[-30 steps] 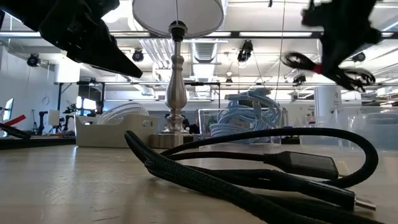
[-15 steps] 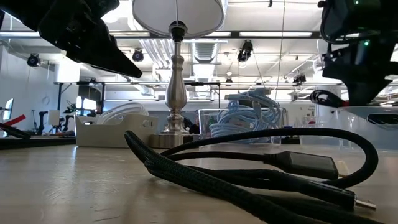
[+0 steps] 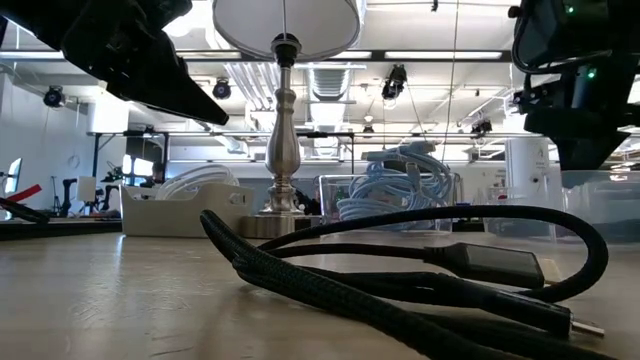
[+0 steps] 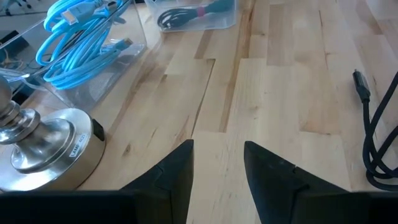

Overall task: Pick & Place USB Port
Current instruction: Put the right black USB cable into the right transparent bin

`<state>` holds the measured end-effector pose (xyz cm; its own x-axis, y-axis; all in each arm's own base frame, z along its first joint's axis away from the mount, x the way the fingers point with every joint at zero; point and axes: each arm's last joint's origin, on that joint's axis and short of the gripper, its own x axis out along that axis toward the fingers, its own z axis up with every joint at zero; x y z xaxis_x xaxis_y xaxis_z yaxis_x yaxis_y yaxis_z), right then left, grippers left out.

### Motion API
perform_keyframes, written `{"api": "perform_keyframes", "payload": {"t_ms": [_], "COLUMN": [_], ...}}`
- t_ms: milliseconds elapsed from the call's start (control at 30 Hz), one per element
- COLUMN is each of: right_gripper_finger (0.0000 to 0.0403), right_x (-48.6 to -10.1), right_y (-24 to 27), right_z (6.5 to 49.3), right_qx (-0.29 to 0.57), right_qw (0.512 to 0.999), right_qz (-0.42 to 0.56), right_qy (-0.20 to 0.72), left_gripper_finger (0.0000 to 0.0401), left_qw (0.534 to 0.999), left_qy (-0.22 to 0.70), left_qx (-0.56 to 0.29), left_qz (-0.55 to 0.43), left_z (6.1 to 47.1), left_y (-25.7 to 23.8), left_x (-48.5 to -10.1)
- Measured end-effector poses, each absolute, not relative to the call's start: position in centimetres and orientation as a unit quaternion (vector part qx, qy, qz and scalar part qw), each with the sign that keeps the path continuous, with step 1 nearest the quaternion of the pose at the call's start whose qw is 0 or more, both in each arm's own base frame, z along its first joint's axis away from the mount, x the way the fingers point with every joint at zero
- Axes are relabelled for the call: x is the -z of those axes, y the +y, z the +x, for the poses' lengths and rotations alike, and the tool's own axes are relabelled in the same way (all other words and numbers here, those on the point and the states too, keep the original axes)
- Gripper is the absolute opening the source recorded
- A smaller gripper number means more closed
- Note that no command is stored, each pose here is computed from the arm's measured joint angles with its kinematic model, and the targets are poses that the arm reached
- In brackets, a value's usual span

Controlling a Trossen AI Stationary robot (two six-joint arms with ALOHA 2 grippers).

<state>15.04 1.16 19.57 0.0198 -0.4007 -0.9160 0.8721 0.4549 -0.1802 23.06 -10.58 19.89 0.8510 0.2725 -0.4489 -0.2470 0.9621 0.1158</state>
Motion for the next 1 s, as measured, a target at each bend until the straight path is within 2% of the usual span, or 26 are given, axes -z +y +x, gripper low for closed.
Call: {"api": "perform_keyframes", "payload": {"t_ms": [167,300,500,700,800,1000], "right_gripper_finger": [0.0149,0.016,0.0162,0.0151,0.0148,0.0148], "right_x": [-20.3,-21.9,-24.4,-25.9,-25.4,-22.6], "right_y": [1.2,1.4,2.0,4.0,5.6,9.8], "right_z": [15.5,16.5,19.9,24.4,26.7,31.5], "right_qx": [0.461,0.437,0.328,0.2,0.135,0.058], "right_qw": [0.686,0.712,0.815,0.912,0.927,0.905], "right_qz": [0.23,0.24,0.231,0.176,0.164,0.175], "right_qy": [0.514,0.495,0.418,0.313,0.309,0.382], "left_gripper_finger": [0.0145,0.0145,0.0145,0.0145,0.0145,0.0145], "left_qw": [0.962,0.962,0.962,0.962,0.962,0.962], "left_qy": [0.237,0.237,0.237,0.237,0.237,0.238], "left_qx": [-0.135,-0.135,-0.135,-0.135,-0.135,-0.135], "left_qz": [0.027,0.027,0.027,0.027,0.027,0.027], "left_z": [23.1,23.1,23.1,23.1,23.1,23.1], "left_y": [-10.6,-10.6,-10.6,-10.6,-10.6,-10.6], "left_x": [-19.9,-19.9,-19.9,-19.9,-19.9,-19.9]}}
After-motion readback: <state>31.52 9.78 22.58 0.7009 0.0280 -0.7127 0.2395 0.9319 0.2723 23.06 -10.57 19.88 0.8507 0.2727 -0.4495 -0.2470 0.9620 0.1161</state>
